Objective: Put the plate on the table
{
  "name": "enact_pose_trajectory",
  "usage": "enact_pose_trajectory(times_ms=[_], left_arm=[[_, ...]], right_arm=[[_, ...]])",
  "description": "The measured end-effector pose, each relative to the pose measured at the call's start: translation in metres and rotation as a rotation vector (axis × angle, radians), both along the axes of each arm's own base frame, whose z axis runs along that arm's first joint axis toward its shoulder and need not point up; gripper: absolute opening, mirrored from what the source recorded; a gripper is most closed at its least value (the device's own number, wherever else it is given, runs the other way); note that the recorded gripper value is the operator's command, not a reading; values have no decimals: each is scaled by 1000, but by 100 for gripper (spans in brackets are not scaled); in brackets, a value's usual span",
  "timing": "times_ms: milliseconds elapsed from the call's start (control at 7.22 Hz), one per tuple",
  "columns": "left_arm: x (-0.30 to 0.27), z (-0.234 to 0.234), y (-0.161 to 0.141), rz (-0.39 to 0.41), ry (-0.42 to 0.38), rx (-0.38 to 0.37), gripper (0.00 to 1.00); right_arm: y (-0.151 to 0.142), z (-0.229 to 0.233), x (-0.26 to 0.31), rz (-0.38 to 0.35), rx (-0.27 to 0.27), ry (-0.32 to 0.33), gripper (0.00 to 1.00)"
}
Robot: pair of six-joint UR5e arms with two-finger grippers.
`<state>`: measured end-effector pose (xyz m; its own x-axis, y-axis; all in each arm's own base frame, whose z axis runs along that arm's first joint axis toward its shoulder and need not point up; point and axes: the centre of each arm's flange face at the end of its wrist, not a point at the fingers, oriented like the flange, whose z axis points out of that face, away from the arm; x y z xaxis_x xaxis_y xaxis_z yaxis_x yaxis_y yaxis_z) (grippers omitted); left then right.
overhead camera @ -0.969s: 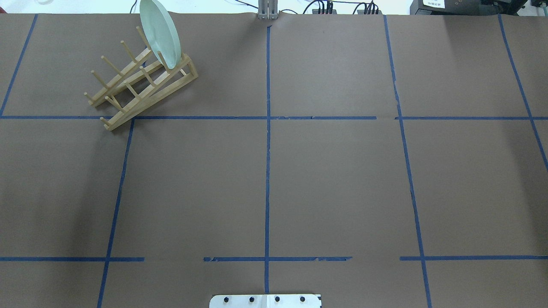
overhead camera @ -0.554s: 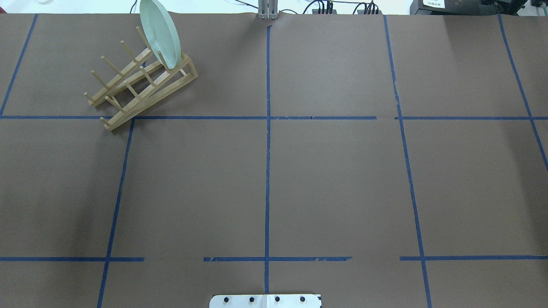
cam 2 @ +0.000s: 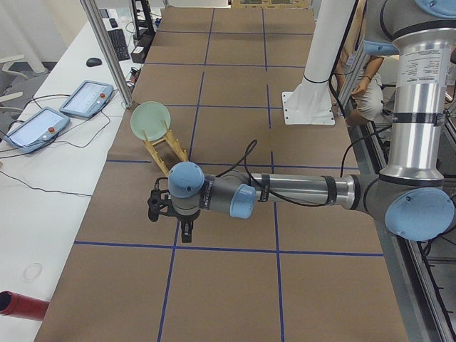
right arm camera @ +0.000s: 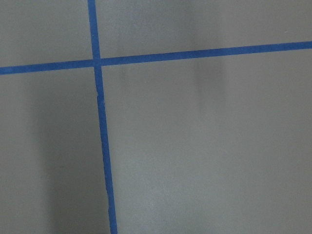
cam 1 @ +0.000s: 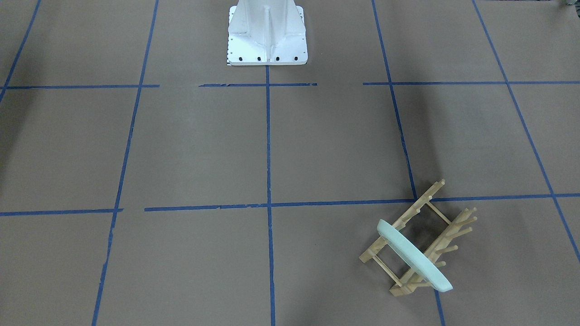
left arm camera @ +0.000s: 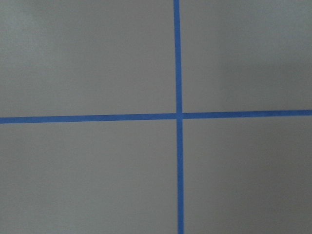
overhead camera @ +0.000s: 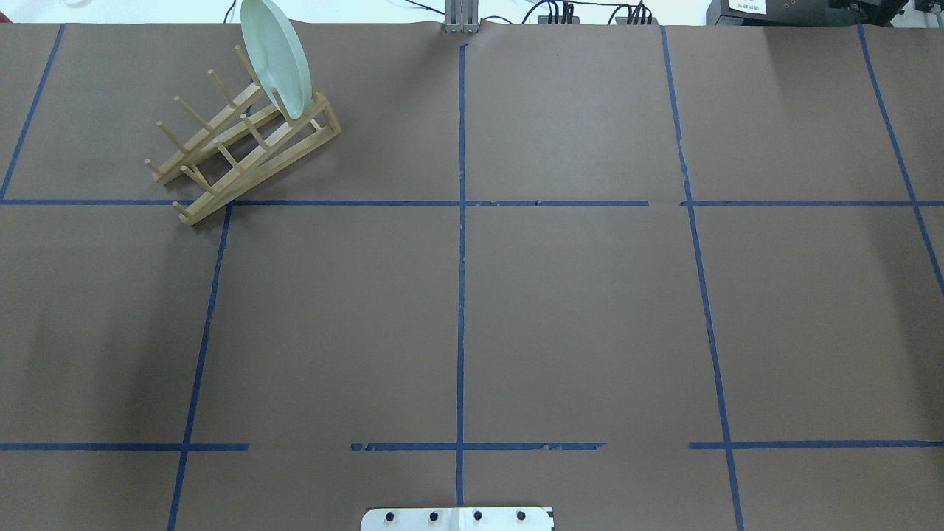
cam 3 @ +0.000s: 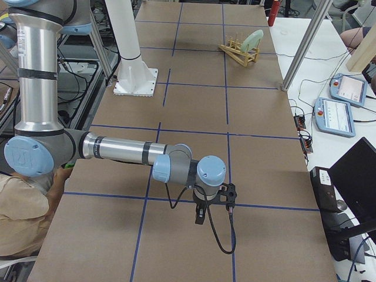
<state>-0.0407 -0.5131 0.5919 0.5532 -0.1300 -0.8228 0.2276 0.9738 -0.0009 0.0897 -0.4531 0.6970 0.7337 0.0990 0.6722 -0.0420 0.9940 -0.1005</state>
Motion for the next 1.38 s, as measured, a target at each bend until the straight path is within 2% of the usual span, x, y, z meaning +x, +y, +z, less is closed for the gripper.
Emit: enact_pose_trajectory(times_ms=[138,415,554,692,969,1108,1385], left_arm=[[36,-40,-24,-69,87,-40,100],[160,-154,-97,-139,223,-151,100],[212,-210,-122,-217,265,-190,100],[234,-246,-134,-329,336,-197,100],[270,-276,-156,-562,511,-163,100],[295,-279,-164,-617,542,-152,100],[328,-279,-172,-628,535,-144,93]], right_arm=[[0,0,0,0,0,0,100],[0,0,0,0,0,0,100],[0,0,0,0,0,0,100],[0,0,0,0,0,0,100],[0,0,0,0,0,0,100],[0,-1,0,0,1,0,100],[0,-1,0,0,1,0,100]])
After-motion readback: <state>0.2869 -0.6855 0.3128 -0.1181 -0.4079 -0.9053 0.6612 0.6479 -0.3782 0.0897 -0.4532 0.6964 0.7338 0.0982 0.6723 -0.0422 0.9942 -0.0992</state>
